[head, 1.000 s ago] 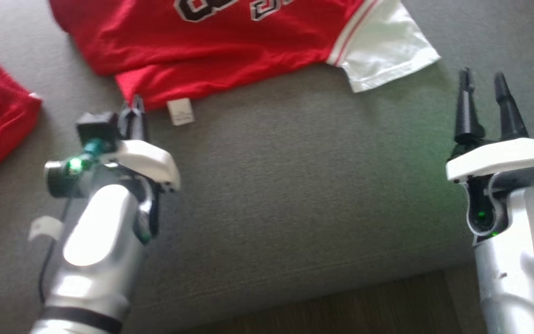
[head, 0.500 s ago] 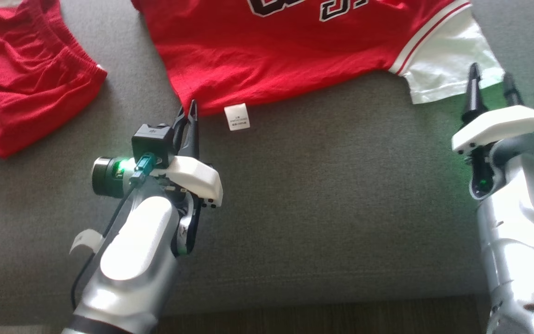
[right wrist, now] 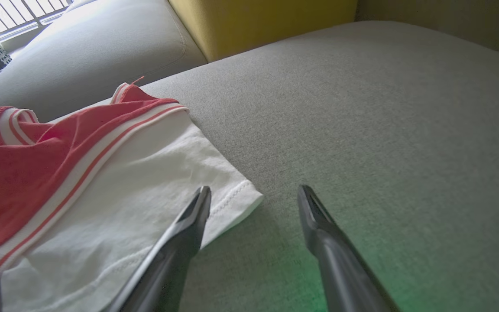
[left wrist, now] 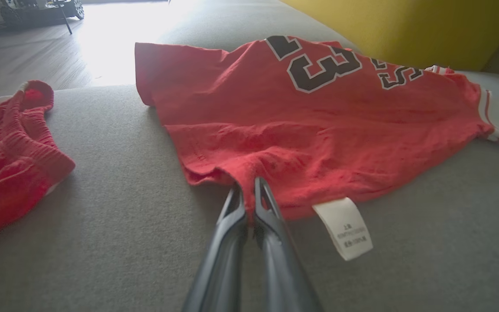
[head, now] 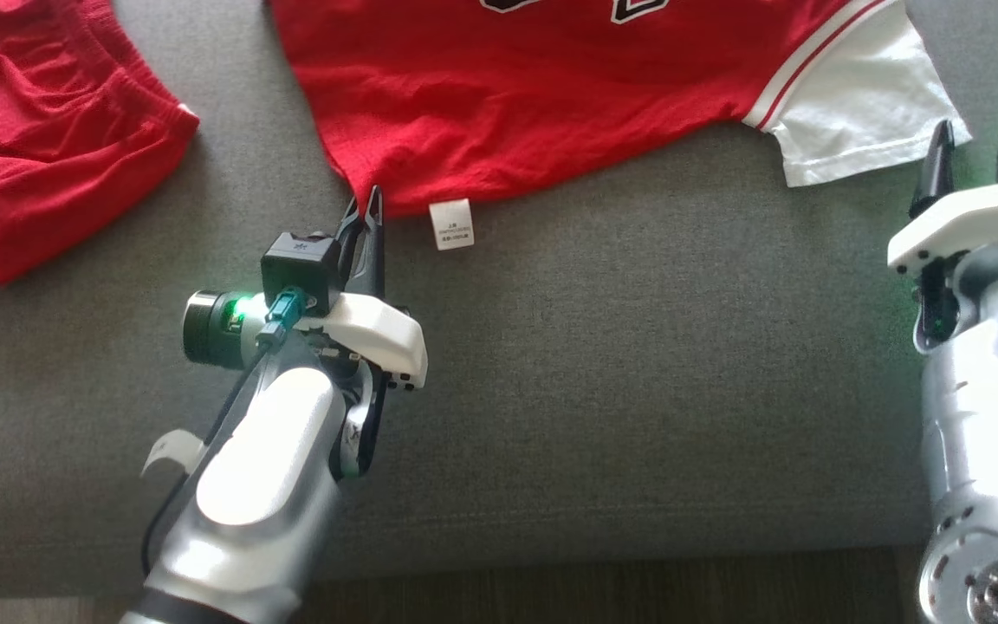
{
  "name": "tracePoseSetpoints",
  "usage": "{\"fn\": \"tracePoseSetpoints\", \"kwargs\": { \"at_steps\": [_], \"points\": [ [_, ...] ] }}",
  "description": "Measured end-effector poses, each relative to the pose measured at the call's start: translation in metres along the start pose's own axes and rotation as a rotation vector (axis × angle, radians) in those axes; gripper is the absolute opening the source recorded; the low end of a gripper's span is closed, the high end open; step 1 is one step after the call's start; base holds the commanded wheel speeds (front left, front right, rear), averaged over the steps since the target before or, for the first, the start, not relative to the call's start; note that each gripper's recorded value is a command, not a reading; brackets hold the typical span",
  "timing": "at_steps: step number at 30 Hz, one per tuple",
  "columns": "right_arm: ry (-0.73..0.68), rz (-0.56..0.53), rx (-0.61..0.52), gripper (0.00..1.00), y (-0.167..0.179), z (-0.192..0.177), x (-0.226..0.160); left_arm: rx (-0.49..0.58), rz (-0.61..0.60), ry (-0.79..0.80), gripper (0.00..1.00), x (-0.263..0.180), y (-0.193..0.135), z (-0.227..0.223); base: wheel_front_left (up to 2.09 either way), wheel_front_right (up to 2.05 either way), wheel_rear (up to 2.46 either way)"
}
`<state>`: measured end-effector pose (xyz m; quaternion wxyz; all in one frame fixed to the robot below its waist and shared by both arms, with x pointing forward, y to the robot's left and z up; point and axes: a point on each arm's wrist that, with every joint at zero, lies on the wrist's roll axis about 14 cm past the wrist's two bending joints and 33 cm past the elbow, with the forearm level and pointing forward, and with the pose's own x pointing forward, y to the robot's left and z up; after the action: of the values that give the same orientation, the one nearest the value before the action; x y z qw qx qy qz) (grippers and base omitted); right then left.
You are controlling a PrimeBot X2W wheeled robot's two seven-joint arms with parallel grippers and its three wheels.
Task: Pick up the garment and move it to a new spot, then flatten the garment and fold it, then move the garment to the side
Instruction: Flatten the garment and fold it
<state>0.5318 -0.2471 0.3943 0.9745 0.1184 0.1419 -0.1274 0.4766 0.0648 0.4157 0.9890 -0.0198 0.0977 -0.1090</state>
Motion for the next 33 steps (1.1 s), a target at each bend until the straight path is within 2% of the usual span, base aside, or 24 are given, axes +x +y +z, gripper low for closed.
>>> {"fn": "tracePoseSetpoints", "kwargs": {
  "at_steps": [15, 16, 17, 18, 26, 33],
  "points": [
    [0.039, -0.014, 0.016, 1.00, 0.001, -0.008, 0.011, 0.006, 0.000, 0.030, 0.00, 0.005, 0.003, -0.013, 0.00, 0.00, 0.00],
    [0.043, -0.009, 0.013, 0.70, 0.002, -0.009, 0.012, 0.008, 0.003, 0.030, 0.00, 0.005, 0.004, -0.013, 0.00, 0.00, 0.00],
    [0.048, -0.004, 0.010, 0.24, 0.004, -0.010, 0.012, 0.009, 0.005, 0.029, 0.00, 0.006, 0.004, -0.012, 0.00, 0.00, 0.00],
    [0.051, 0.000, 0.009, 0.00, 0.005, -0.011, 0.012, 0.010, 0.005, 0.028, 0.00, 0.006, 0.005, -0.012, 0.00, 0.00, 0.00],
    [0.013, 0.022, 0.029, 0.00, 0.014, 0.002, 0.016, 0.033, 0.019, 0.032, 0.00, 0.006, 0.014, -0.010, 0.00, 0.00, 0.00],
    [-0.166, 0.094, 0.026, 0.00, 0.031, 0.068, 0.005, 0.039, 0.002, -0.073, 0.00, 0.003, 0.013, 0.030, 0.00, 0.00, 0.00]
  ]
}}
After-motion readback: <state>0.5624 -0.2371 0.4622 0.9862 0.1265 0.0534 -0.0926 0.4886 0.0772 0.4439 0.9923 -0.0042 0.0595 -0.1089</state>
